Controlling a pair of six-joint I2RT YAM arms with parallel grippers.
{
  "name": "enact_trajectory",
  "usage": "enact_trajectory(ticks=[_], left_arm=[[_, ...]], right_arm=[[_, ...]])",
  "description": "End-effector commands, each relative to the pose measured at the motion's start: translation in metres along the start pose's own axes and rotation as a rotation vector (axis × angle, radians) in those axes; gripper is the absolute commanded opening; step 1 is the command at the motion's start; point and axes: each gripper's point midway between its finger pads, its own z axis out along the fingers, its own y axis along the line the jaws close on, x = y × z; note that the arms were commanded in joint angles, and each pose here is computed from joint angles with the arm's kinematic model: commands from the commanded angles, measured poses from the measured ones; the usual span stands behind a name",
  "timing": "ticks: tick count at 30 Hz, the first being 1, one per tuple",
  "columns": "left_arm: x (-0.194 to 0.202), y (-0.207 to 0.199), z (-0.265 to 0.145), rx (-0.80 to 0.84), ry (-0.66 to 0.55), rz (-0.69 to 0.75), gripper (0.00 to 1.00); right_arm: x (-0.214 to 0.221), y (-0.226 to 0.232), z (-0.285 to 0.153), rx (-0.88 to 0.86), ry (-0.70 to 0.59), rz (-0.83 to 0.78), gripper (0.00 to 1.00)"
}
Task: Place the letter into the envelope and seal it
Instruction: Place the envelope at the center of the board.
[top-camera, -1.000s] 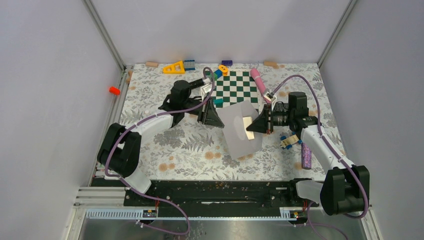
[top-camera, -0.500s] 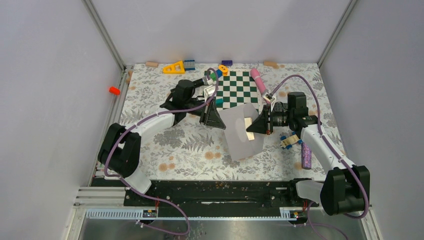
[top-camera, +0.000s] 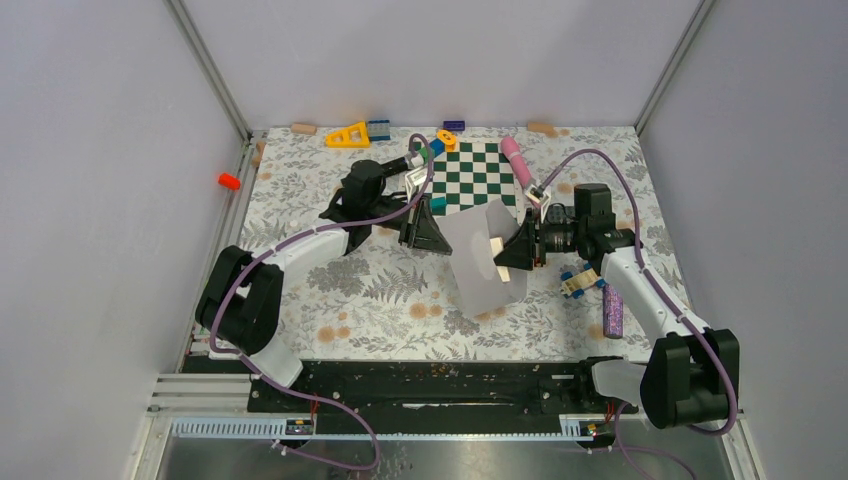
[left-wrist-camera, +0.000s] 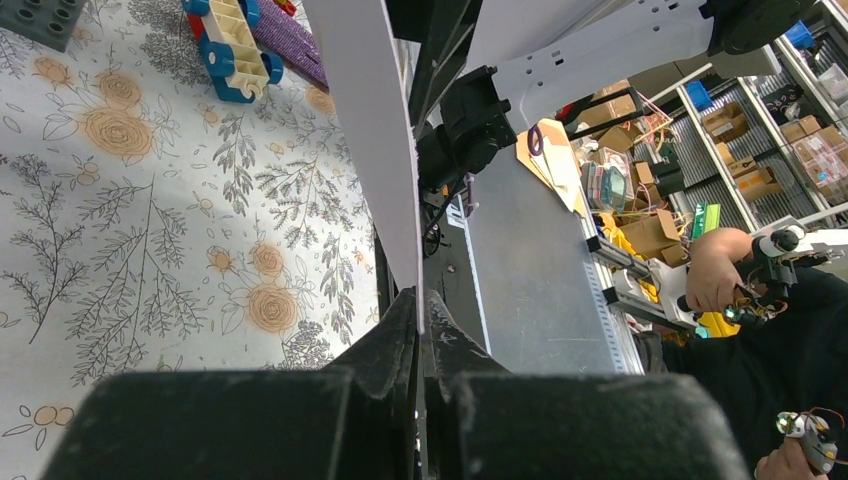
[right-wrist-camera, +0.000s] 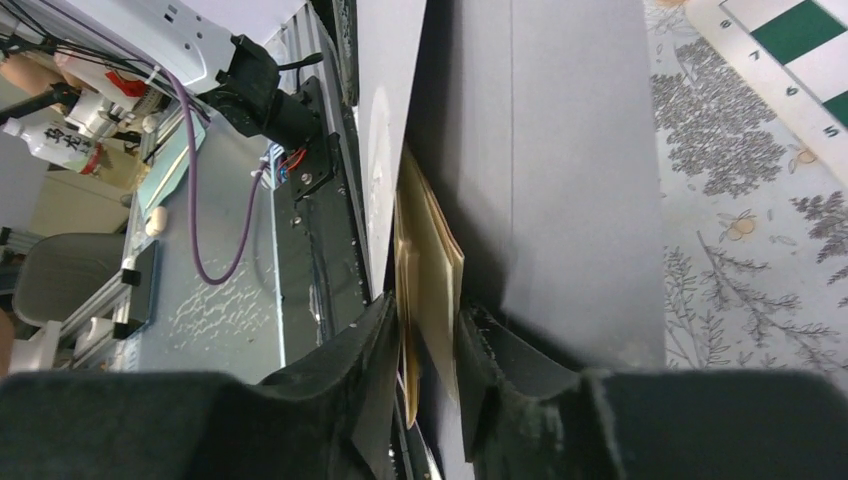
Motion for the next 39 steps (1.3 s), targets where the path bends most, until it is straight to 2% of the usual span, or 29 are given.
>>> enact_trajectory(ticks=[1,3,7,10,20,33,35,39], left_arm=[[-0.005,-0.003,-0.001,0.013,0.004,0.064,0.00],[-0.005,-0.003,-0.001,0.012,0.005,0.067,0.00],[-0.005,-0.002,-0.001,0.010,0.004,0.063,0.00],[-0.005,0.000,-0.001,0.001,0.004,0.063,0.00],[0.006,0.014,0.002,0.023,-0.002,0.009,0.00],[-0.006,0.002,-0.003,0.110,-0.077,-0.034,0.00],[-0.010,-0.003,-0.004,0.142,-0.083,-0.018,0.00],[-0.009,0.004,-0.003,0.133,-0.094,-0.050,0.00]], right_arm=[[-0.016,0.003,-0.001,0.018,0.005,-0.064,0.39],[-0.018,0.004,-0.003,0.034,0.011,-0.080,0.43],[-0.020,0.002,-0.007,0.069,0.009,-0.096,0.44],[-0.019,-0.003,-0.009,0.091,0.010,-0.096,0.41],[-0.005,-0.015,-0.009,0.108,0.060,-0.077,0.38],[0.006,-0.028,-0.008,0.130,0.108,-0.047,0.38],[0.007,-0.029,-0.007,0.124,0.109,-0.039,0.34],[0.005,-0.026,-0.005,0.101,0.103,-0.020,0.13]])
